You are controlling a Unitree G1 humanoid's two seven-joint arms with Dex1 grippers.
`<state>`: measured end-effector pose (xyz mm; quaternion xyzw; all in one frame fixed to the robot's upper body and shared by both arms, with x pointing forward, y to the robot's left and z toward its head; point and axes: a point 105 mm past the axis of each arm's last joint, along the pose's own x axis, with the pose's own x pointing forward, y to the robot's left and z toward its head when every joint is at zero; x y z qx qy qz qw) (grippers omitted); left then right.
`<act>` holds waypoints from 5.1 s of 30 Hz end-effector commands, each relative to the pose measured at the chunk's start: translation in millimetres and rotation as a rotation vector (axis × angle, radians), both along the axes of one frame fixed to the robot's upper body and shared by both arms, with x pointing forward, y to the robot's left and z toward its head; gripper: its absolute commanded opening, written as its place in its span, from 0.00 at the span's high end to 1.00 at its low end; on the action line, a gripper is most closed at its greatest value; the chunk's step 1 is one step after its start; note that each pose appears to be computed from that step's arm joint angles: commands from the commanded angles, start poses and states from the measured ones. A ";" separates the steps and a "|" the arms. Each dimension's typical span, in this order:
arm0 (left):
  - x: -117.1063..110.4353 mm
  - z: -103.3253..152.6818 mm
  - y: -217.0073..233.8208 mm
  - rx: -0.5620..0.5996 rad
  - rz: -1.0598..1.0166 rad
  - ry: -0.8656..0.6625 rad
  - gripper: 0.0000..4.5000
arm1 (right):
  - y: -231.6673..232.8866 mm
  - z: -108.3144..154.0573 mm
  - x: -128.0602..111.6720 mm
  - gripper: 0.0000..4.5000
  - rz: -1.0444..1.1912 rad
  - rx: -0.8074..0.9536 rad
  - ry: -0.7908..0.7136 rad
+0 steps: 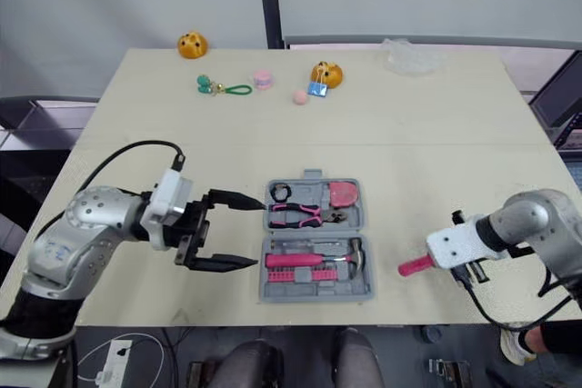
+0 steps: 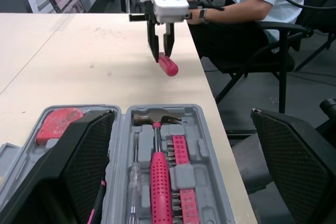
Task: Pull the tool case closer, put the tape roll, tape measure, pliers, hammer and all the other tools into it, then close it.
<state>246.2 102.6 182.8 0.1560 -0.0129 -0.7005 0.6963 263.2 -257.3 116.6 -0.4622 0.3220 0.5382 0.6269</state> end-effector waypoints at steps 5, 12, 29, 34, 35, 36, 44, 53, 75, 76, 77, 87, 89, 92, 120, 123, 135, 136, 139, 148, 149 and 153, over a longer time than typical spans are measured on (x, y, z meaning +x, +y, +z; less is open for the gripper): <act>-2.3 -1.7 -4.4 -0.010 -0.027 -0.028 0.00 | -4.2 12.7 -6.7 0.91 -0.674 0.242 0.109; -1.9 -3.5 -6.6 -0.017 -0.035 -0.026 0.00 | -2.5 -0.5 2.0 0.91 -1.074 0.350 0.185; 2.4 -0.2 -5.1 -0.013 -0.039 -0.035 0.00 | -8.5 -22.1 52.2 0.80 -1.396 0.460 0.177; 1.2 1.1 -4.6 -0.012 -0.044 -0.031 0.00 | -11.0 -2.3 44.5 0.29 -1.331 0.512 0.035; 0.6 1.4 -4.3 -0.013 -0.046 -0.028 0.00 | -10.7 2.6 41.4 0.17 -1.300 0.517 -0.009; 0.0 1.5 -3.9 -0.013 -0.047 -0.025 0.00 | -7.1 9.4 38.7 0.06 -1.258 0.555 -0.049; 3.9 -5.5 -3.7 0.021 -0.070 -0.026 0.00 | -23.2 10.2 7.1 0.03 -1.198 0.621 -0.358; 7.9 -8.2 -5.2 0.061 -0.105 -0.055 0.00 | -9.7 -14.9 -11.5 0.03 -1.242 0.772 -0.371; 5.7 -4.3 -5.0 0.069 -0.093 -0.052 0.00 | -2.5 -54.2 28.9 0.03 -1.298 0.745 -0.341; 6.0 -4.0 -5.1 0.069 -0.092 -0.054 0.00 | -1.0 -55.2 28.8 0.03 -1.291 0.740 -0.337; 6.4 -3.7 -5.4 0.068 -0.090 -0.055 0.00 | 0.1 -55.8 28.9 0.03 -1.286 0.737 -0.336; 13.6 2.0 -6.9 0.047 -0.053 -0.088 0.00 | -2.6 -62.1 33.2 0.87 -1.320 0.725 -0.345; 14.6 3.2 -6.3 0.044 -0.045 -0.095 0.00 | -1.3 -54.6 31.1 0.90 -1.288 0.728 -0.363; 15.0 3.3 -5.3 0.045 -0.037 -0.098 0.00 | 2.0 -39.8 28.9 0.90 -1.236 0.747 -0.381; -12.8 -62.9 51.9 0.393 -0.069 -0.004 0.00 | 194.1 -22.4 -30.8 0.90 -0.034 0.267 0.210; -13.3 -62.4 52.0 0.393 -0.068 -0.005 0.00 | 198.5 -28.0 -31.0 0.90 -0.022 0.257 0.208; -13.0 -61.0 48.1 0.377 -0.072 -0.005 0.00 | 203.2 -35.8 -27.7 0.90 -0.005 0.241 0.182; -12.2 -60.6 47.4 0.375 -0.071 -0.009 0.00 | 203.8 -35.8 -28.8 0.90 0.000 0.241 0.184; -10.2 -58.0 44.8 0.363 -0.063 -0.014 0.00 | 205.6 -32.5 -29.5 0.90 0.010 0.249 0.182; -10.4 -55.0 41.4 0.353 -0.063 -0.005 0.00 | 205.1 23.0 -29.0 0.20 0.188 0.407 0.046; -9.7 -53.8 40.7 0.350 -0.063 -0.008 0.00 | 206.0 27.2 -29.7 0.20 0.186 0.454 0.050; -8.9 -49.5 35.6 0.330 -0.070 -0.010 0.00 | 202.5 25.3 -33.4 0.20 0.189 0.610 0.070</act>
